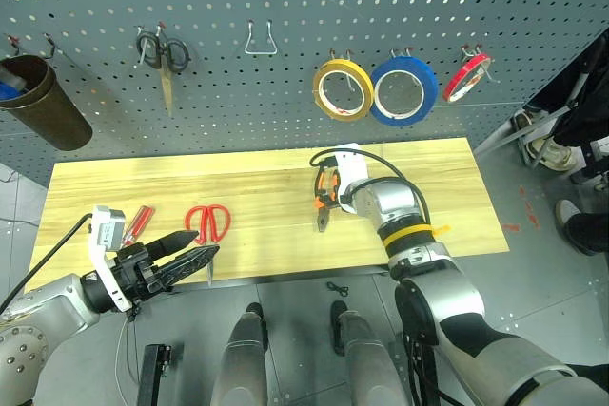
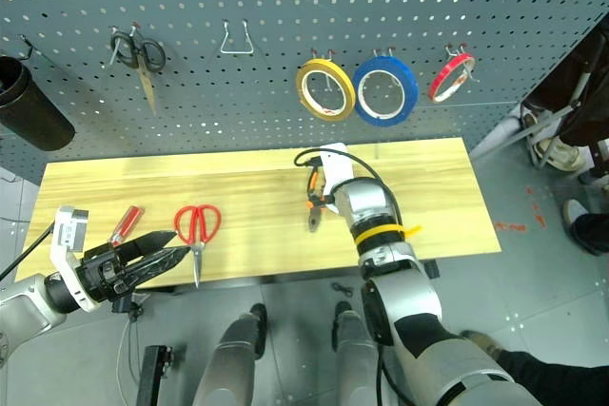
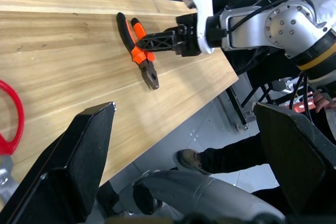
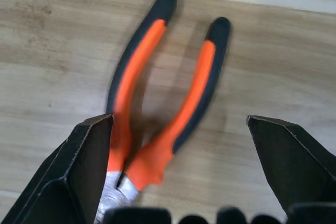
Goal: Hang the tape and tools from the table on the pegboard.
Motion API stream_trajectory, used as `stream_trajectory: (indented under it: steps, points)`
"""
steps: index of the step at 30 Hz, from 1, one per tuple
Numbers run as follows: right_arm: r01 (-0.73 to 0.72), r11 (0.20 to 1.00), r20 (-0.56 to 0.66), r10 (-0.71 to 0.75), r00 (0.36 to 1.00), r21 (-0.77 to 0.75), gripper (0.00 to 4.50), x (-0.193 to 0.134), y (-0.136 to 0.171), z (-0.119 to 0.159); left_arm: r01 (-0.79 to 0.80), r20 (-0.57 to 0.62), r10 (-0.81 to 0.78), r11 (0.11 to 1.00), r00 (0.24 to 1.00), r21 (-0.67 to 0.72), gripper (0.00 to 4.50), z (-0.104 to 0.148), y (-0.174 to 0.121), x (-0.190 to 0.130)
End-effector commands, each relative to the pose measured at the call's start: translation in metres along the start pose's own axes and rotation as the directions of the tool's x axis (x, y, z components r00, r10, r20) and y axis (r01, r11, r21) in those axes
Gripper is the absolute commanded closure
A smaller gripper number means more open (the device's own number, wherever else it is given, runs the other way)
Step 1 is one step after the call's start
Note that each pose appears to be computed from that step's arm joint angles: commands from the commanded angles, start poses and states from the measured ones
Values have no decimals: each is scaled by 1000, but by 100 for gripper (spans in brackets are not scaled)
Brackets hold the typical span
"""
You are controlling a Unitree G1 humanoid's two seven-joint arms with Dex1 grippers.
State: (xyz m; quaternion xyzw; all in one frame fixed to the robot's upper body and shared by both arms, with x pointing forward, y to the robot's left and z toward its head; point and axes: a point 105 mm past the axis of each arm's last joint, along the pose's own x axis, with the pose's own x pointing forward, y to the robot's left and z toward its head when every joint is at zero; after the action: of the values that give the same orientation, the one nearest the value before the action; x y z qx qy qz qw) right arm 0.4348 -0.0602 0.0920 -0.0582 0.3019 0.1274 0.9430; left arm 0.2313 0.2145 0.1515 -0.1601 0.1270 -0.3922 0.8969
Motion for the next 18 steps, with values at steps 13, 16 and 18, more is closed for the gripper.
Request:
stream_trajectory:
  steps: [13, 16, 18]
  points:
    - [-40, 999, -16, 41, 999, 11, 57, 10, 24, -2, -10, 21, 10, 999, 1000, 35, 0, 8, -6, -7]
    - [-59, 998, -15, 59, 998, 9, 157, 10, 26, -3, -9, 25, 8, 999, 1000, 36, 0, 9, -6, -7]
    - [-70, 998, -15, 70, 997, 6, 223, 10, 27, -4, -9, 26, 8, 999, 1000, 37, 0, 9, -6, -7]
